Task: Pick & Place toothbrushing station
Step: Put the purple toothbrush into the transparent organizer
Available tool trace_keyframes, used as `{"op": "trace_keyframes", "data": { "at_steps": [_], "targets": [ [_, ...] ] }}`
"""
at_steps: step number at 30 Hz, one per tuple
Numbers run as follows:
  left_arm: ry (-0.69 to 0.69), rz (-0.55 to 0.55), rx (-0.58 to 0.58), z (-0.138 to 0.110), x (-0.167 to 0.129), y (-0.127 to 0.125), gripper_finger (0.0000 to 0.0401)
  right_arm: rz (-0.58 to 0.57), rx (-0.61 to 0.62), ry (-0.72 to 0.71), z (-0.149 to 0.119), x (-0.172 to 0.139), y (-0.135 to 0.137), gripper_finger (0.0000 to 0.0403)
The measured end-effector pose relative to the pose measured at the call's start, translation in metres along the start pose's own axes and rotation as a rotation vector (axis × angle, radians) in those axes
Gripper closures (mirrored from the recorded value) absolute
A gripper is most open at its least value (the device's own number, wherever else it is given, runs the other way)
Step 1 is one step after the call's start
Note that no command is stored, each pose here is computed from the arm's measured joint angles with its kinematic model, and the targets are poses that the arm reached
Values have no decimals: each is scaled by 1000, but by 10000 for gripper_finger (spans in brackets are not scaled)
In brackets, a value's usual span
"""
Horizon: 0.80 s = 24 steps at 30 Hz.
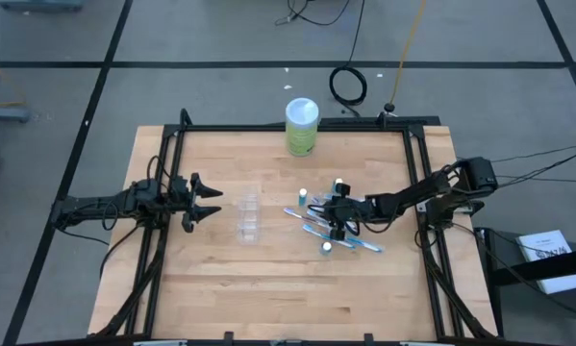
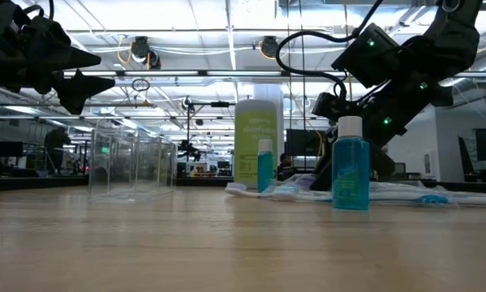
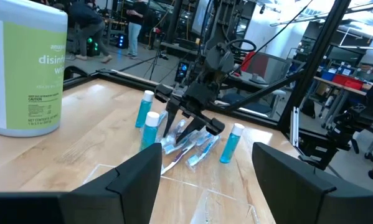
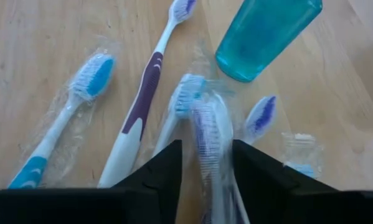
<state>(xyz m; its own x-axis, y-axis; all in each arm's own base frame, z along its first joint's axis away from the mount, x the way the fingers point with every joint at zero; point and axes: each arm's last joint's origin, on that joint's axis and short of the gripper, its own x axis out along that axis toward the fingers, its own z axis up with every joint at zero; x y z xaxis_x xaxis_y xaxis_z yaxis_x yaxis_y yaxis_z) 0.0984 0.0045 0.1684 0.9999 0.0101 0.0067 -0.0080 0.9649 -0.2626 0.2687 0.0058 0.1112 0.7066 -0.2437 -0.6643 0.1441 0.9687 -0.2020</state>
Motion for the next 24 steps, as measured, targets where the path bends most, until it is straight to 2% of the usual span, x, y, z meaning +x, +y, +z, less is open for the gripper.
{"op": "trace_keyframes", "data": {
  "at_steps": [14,24],
  "targets": [
    [0,0,0,0,0,0,146,-1,-16,-46,6,-3,-1,365],
    [0,0,0,0,0,0,146,-2,19,-165,25,-25,-7,376]
  ]
}}
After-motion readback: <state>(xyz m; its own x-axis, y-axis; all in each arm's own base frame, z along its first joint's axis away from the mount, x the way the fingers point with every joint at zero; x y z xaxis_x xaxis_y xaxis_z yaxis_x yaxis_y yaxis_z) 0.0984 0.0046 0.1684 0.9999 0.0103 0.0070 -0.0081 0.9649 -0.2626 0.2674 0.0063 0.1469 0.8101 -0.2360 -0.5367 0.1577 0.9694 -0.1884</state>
